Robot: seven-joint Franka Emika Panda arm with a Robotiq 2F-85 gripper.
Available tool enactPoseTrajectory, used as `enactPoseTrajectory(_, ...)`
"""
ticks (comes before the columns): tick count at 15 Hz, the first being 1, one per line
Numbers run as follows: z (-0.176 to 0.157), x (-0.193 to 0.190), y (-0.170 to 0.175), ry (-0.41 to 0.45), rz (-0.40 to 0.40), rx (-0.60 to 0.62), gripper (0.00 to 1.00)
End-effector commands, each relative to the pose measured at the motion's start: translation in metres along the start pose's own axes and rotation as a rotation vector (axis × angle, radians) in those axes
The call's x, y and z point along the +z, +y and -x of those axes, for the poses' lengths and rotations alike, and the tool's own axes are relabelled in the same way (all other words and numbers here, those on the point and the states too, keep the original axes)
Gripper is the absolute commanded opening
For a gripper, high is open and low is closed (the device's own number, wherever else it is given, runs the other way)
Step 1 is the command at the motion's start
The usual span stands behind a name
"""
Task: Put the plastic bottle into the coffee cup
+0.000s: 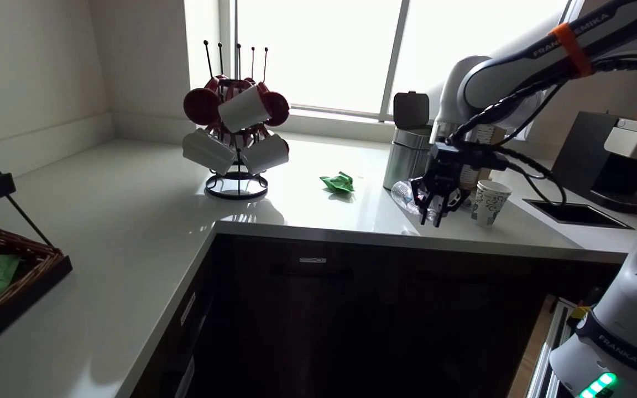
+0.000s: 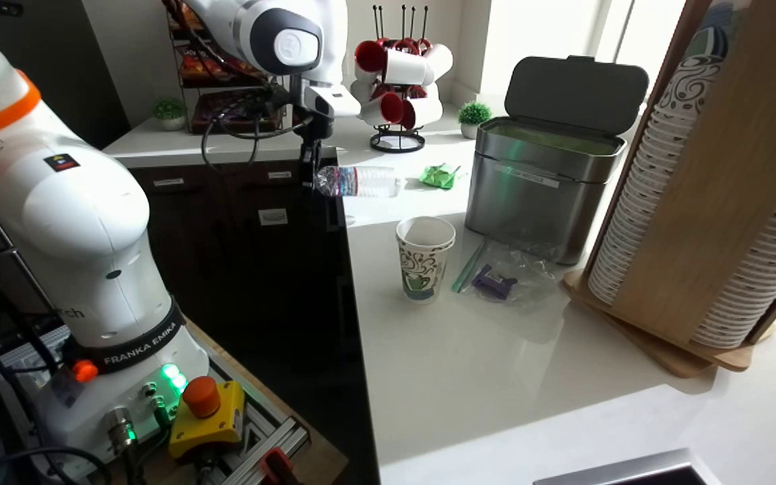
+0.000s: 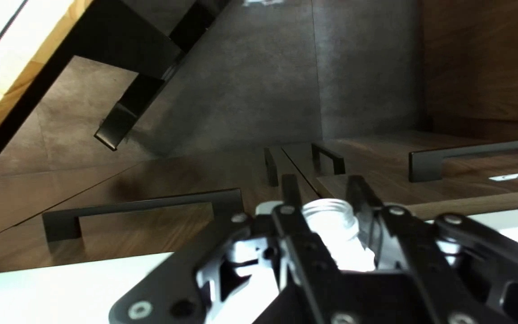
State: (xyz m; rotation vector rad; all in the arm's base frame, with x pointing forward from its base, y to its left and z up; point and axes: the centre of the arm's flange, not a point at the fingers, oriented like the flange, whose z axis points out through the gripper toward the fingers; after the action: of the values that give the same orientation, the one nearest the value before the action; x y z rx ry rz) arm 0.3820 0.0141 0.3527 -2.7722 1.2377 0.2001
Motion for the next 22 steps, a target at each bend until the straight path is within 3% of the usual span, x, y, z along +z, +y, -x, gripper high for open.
enactPoseTrajectory(1,0.005,-0.036,0.025,-0.064,-0.025,-0.07,0.08)
enactPoseTrajectory(4,0.002,-0.065,0.048,-0.102,-0.104,-0.065,0.08)
enactPoseTrajectory(7,-0.003,-0.091,0.074,-0.155,-0.253,-0.06,0.08)
enactPoseTrajectory(12,-0.008,-0.111,0.111,-0.204,-0.416,-0.015,0.08)
enactPoseTrajectory(17,-0.012,-0.126,0.13,-0.35,-0.549,0.082,0.08)
enactPoseTrajectory(22,-0.026,-0.136,0.151,-0.44,-0.695,0.222,0.08)
